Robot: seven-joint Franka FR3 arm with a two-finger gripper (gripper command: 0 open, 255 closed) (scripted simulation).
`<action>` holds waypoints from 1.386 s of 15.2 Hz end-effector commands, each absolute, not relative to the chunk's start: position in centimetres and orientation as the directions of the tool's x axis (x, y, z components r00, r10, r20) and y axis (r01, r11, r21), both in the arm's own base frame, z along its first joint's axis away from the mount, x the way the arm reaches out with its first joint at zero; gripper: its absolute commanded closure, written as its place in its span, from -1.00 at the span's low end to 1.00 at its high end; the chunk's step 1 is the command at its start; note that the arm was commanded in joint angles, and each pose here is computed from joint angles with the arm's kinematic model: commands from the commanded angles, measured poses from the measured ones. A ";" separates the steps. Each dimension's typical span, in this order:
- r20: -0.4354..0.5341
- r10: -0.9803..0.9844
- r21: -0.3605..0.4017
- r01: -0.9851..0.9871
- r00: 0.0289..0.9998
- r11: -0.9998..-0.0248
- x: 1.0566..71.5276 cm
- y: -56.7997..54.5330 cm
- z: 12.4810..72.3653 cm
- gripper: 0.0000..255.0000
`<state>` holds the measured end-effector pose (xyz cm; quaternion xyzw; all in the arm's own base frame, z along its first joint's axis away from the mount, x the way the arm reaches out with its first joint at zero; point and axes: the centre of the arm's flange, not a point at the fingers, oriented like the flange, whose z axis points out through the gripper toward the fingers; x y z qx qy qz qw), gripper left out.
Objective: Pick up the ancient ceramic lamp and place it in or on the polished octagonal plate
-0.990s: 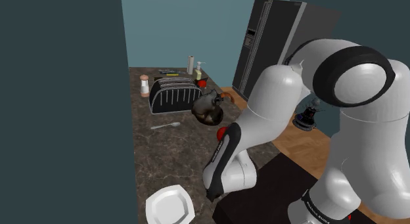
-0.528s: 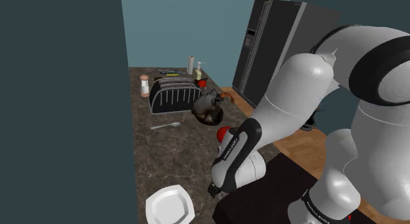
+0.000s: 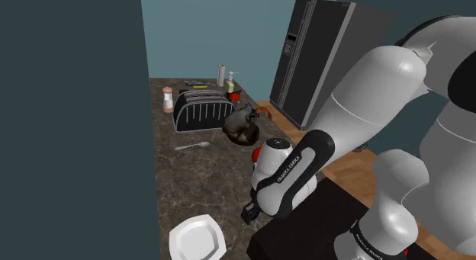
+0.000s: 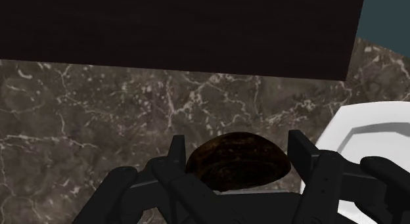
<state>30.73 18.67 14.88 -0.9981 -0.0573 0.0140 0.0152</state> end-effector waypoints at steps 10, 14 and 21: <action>-0.027 0.115 -0.032 0.114 0.993 -0.993 33.5 32.2 15.5 1.00; -0.027 0.115 -0.032 0.114 0.993 -0.993 34.6 37.4 15.6 1.00; -0.027 0.115 -0.032 0.114 0.993 -0.993 34.9 38.7 12.5 1.00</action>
